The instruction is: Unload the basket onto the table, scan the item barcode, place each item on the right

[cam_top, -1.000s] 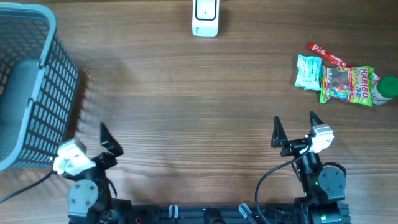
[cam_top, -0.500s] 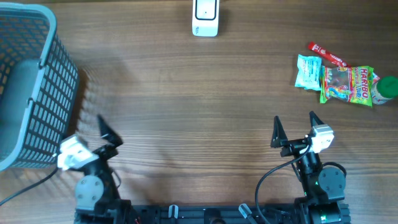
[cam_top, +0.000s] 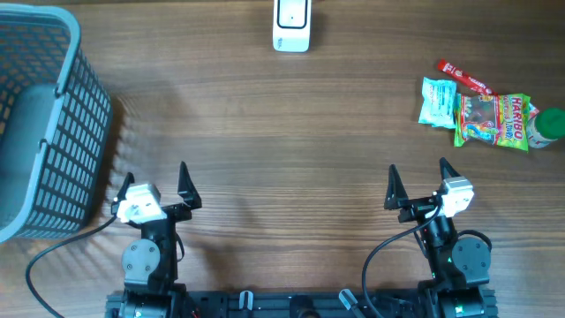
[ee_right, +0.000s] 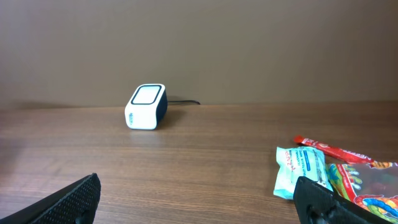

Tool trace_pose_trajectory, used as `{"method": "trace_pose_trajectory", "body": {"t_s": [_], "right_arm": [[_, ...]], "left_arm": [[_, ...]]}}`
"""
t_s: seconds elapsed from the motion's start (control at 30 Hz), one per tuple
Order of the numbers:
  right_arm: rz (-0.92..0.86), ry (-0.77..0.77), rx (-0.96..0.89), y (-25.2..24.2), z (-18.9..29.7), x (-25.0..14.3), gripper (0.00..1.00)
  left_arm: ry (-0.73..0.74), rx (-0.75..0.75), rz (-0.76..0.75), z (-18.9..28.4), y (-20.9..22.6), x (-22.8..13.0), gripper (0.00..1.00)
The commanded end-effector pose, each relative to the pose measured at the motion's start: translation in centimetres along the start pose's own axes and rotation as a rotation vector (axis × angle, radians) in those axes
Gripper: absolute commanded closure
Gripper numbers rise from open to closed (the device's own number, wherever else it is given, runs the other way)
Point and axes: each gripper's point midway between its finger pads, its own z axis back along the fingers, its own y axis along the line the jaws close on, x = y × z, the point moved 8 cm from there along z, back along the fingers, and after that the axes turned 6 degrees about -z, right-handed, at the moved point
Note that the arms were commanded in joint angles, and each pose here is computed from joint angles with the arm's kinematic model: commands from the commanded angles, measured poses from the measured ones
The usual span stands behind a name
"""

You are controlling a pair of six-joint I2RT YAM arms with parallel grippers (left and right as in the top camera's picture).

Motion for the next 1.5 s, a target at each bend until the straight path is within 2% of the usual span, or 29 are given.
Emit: {"method": "trace_pose_trajectory", "body": {"t_s": [0.0, 0.3, 0.43, 0.6, 1.47], "right_arm": [[0.014, -0.011, 0.014, 0.2, 0.1, 0.2, 0.0], [0.013, -0.011, 0.014, 0.2, 0.1, 0.2, 0.0], [0.014, -0.011, 0.014, 0.2, 0.1, 0.2, 0.0], [0.014, -0.011, 0.014, 0.2, 0.1, 0.2, 0.0], [0.013, -0.011, 0.014, 0.2, 0.1, 0.2, 0.0]], "left_arm": [[-0.003, -0.021, -0.047, 0.0, -0.1, -0.2, 0.0], [-0.007, -0.036, -0.046, -0.1, -0.3, -0.3, 0.0], [0.003, -0.117, -0.049, 0.0, -1.0, -0.5, 0.0], [0.001, -0.229, -0.173, 0.1, -2.0, -0.7, 0.0], [0.005, -0.225, -0.139, 0.1, -1.7, -0.7, 0.0]]}}
